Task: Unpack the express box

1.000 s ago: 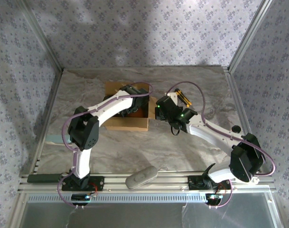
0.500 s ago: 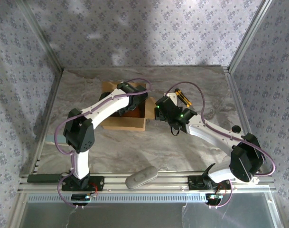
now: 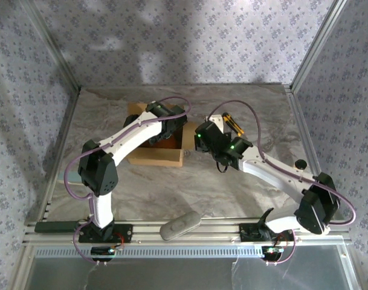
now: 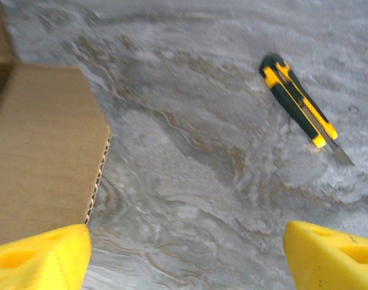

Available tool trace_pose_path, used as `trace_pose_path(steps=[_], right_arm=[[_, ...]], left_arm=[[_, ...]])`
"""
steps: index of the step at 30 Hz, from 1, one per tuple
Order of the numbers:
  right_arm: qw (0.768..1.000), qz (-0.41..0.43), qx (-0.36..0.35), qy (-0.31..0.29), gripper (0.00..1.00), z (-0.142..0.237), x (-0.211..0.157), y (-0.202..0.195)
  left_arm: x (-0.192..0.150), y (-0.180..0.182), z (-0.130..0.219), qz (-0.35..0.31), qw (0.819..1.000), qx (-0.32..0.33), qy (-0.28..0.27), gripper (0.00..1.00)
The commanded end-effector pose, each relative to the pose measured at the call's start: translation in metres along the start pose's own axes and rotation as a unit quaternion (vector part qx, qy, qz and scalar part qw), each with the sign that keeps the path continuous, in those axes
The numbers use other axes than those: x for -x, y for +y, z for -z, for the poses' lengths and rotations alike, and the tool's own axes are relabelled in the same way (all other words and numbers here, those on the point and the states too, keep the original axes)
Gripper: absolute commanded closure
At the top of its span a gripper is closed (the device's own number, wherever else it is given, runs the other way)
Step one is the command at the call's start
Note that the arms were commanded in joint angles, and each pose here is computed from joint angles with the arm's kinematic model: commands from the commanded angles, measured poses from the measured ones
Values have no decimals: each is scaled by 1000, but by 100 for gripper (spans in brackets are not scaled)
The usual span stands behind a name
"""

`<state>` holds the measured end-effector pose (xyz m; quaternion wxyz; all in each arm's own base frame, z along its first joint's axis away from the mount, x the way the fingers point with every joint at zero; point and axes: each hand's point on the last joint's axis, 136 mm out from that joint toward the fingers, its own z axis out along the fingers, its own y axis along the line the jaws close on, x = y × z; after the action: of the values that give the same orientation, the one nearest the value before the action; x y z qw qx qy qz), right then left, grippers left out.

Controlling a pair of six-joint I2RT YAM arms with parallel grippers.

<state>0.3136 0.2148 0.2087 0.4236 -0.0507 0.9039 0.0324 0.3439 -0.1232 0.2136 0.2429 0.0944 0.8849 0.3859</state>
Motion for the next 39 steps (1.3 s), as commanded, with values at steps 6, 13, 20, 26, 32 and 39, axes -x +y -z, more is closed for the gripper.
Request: trace_pose_path(steps=[6,13,20,26,32,39], right_arm=[[998,-5,43,-55,16,37,40,21],[996,-5,73,-45,27,28,35,43],[996,-21,80,-20,28,5,20,53],[986,-85,141,-5,26,-6,9,43],[970,-123,208,2,29,-8,10,45],[950,-150,275,14,32,-9,9,56]], left_arm=[[6,24,11,23,1000,7,-18,24],[6,23,11,24,1000,7,-18,24],[5,25,12,27,999,6,-19,24],[4,27,12,28,999,6,-19,24],[3,27,12,28,999,5,-18,24],[3,26,11,27,999,6,-17,24]])
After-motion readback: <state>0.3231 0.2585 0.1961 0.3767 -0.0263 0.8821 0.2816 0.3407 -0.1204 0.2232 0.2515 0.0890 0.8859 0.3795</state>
